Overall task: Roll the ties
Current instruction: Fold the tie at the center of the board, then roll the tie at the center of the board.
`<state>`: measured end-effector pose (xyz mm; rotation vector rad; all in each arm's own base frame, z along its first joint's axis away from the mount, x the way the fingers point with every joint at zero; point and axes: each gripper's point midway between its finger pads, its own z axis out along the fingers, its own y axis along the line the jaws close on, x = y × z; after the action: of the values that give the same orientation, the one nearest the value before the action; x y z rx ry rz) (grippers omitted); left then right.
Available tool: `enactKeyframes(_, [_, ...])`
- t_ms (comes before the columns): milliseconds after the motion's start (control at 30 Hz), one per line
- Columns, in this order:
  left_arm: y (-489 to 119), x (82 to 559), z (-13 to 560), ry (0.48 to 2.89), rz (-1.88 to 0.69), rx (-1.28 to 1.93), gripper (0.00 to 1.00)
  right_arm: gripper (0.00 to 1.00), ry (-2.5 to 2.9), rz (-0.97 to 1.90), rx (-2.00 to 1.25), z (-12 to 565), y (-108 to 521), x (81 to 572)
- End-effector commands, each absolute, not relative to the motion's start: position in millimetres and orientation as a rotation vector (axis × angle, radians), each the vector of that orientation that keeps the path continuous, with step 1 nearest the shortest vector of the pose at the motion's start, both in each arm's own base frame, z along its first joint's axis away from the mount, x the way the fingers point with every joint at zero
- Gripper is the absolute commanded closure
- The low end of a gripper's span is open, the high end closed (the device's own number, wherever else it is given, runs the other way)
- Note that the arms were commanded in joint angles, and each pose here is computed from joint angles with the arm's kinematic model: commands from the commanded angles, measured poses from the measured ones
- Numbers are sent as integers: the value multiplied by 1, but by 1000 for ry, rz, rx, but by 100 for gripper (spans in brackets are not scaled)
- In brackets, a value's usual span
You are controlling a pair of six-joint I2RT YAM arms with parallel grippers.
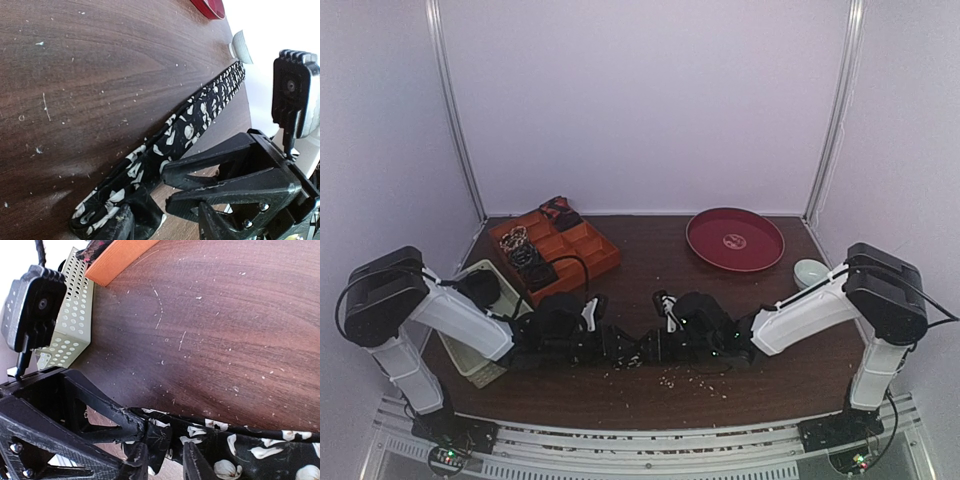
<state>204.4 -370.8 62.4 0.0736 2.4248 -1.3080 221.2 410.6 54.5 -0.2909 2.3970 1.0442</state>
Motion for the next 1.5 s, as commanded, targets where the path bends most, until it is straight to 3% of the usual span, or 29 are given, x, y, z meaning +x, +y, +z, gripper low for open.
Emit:
enactKeyframes(0, [-375, 210, 71, 2373, -1332, 57, 55, 75, 2402, 1089, -294, 51, 420, 221])
enactKeyframes(267, [-369, 211, 77, 2374, -1308, 37, 56, 80, 2446, 1073, -308, 35, 426, 221])
enactKeyframes(367, [-357, 212, 72, 2426, -1203, 18, 58, 86, 2445, 1062, -326, 33, 429, 222])
enactKeyframes(500, [-331, 214, 65, 2494, -992, -8, 61, 87, 2454, 1042, -349, 31, 431, 224])
enactKeyframes(733, [-330, 204, 69, 2480, -1025, 71, 80, 87, 2439, 1040, -371, 37, 437, 229])
enactKeyframes(900, [-343, 198, 59, 2513, -1040, 130, 87, 86, 2444, 1016, -387, 36, 437, 230])
enactKeyframes(1467, [-349, 190, 37, 2582, -963, 159, 91, 85, 2501, 966, -371, 29, 428, 226])
